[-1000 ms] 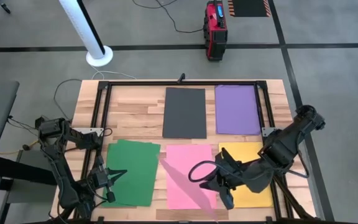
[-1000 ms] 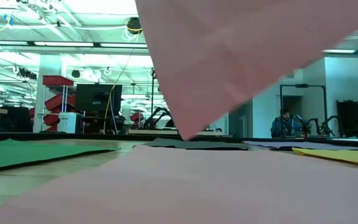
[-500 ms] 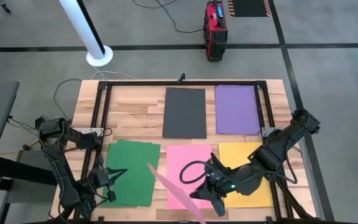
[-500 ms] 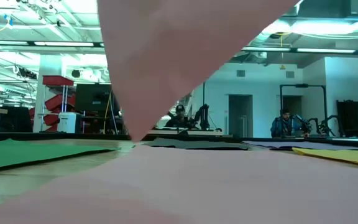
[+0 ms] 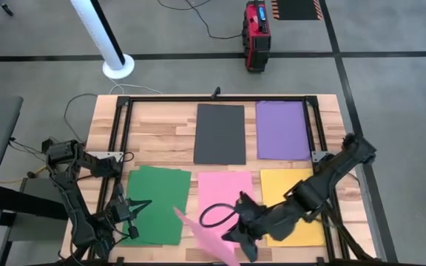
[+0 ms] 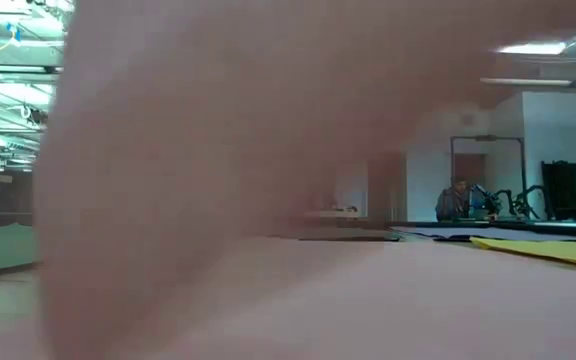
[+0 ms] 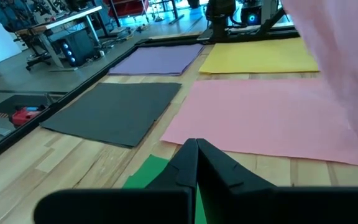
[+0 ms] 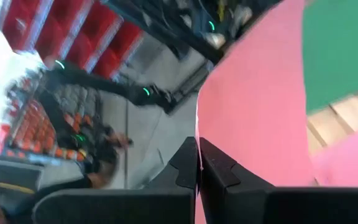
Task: Organize paper
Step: Stack the top pink paper on the other pink paper
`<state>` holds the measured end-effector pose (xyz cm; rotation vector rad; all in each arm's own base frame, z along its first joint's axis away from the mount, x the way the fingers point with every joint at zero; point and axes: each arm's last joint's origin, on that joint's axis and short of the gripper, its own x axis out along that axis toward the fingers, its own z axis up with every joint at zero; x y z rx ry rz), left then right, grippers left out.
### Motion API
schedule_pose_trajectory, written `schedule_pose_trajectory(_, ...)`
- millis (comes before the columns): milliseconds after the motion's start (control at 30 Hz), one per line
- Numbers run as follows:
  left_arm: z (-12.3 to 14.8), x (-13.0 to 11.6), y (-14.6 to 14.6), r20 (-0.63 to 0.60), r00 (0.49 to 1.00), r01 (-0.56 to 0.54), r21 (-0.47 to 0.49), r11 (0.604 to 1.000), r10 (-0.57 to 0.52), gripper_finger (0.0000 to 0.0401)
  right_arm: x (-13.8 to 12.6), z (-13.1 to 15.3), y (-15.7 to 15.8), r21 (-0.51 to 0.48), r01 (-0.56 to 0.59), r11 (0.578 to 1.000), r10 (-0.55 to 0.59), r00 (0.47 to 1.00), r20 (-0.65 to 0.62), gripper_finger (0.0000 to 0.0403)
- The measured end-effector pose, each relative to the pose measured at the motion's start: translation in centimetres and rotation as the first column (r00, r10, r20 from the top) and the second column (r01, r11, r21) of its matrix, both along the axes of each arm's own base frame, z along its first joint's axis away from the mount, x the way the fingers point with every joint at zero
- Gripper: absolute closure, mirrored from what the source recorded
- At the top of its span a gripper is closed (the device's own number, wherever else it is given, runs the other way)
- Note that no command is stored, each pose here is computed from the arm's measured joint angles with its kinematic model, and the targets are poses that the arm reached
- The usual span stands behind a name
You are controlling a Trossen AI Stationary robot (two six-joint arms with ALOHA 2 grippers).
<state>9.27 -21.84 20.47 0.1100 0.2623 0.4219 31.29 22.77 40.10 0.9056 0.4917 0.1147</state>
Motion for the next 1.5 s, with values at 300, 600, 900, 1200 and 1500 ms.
schedule_pose_trajectory(300, 0.0, 0.0, 0.0, -0.002, 1.0, -0.002, 0.0, 1.0, 0.002, 0.0401, 1.2, -2.7, -0.1, -0.147, -0.06, 0.987, 0.043, 0.993, -0.112, 0.0403)
schedule_pose_trajectory(600, 0.0, 0.0, 0.0, -0.002, 1.0, -0.002, 0.0, 1.0, 0.002, 0.0401, 0.4, -3.9, -1.8, -0.367, -0.095, 0.925, 0.002, 0.97, -0.244, 0.0403)
schedule_pose_trajectory(900, 0.0, 0.0, 0.0, 0.0, 1.0, -0.003, -0.003, 1.0, 0.003, 0.0401, -0.7, -5.3, -3.6, -0.627, -0.147, 0.765, -0.116, 0.926, -0.36, 0.0403)
schedule_pose_trajectory(1200, 0.0, 0.0, 0.0, 0.001, 1.0, -0.003, -0.006, 1.0, 0.003, 0.0401, -0.5, -7.1, -5.6, -0.757, -0.155, 0.635, -0.251, 0.885, -0.392, 0.0403)
schedule_pose_trajectory(1500, -0.1, 0.0, 0.0, -0.013, 1.0, -0.013, -0.013, 1.0, 0.013, 0.0401, 0.0, -10.1, -6.8, -0.782, -0.082, 0.617, -0.367, 0.85, -0.379, 0.0403)
